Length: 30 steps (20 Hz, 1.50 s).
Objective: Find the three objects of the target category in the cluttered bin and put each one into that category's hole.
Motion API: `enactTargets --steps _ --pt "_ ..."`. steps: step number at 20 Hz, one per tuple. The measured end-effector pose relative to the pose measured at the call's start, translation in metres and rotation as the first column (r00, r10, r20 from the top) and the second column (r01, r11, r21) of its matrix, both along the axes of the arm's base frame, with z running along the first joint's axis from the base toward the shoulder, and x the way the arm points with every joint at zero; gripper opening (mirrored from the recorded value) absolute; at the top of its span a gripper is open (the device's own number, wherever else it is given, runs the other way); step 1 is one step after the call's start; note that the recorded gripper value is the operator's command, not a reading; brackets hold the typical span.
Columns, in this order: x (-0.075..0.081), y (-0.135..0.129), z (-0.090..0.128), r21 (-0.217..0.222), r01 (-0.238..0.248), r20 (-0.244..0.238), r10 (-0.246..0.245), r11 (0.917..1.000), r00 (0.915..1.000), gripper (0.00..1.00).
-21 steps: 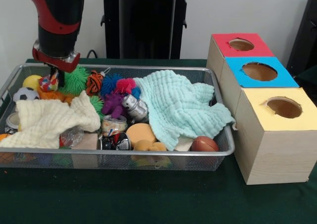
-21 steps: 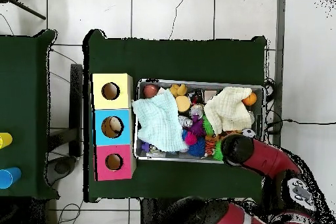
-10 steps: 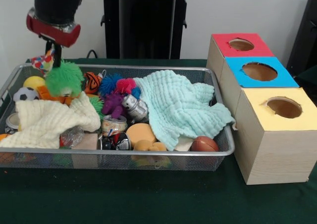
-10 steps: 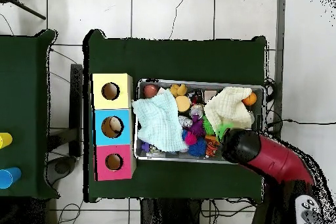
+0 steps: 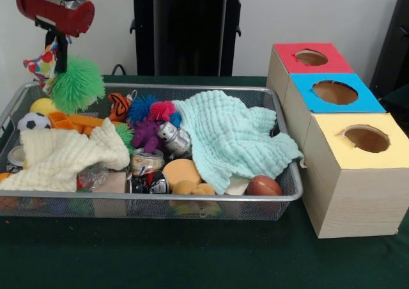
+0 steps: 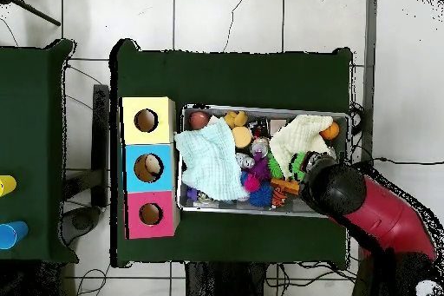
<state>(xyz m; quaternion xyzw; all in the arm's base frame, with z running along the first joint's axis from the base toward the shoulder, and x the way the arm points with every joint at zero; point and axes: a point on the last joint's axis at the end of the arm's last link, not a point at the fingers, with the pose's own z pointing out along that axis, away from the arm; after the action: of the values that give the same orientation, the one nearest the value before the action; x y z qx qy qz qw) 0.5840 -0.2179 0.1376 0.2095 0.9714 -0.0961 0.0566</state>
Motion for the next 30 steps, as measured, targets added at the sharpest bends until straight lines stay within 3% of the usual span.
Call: enactTargets --steps 2,8,18,26,27,30 --pt "0.007 0.004 -0.008 0.038 0.011 0.051 -0.013 0.9992 0.9986 0.00" --pt "0.015 0.028 -0.023 0.073 -0.015 0.087 0.009 0.9972 0.9961 0.00" --pt "0.016 0.082 -0.052 0.114 -0.086 0.048 0.081 0.9897 0.9955 0.00" --pt "0.012 0.104 -0.072 0.133 -0.112 0.017 0.111 0.9847 0.9937 0.00" --pt "0.008 0.105 -0.080 0.141 -0.109 0.003 0.109 0.9841 0.9940 1.00" --pt "0.007 0.106 -0.083 0.142 -0.109 -0.003 0.110 0.9838 0.9939 1.00"
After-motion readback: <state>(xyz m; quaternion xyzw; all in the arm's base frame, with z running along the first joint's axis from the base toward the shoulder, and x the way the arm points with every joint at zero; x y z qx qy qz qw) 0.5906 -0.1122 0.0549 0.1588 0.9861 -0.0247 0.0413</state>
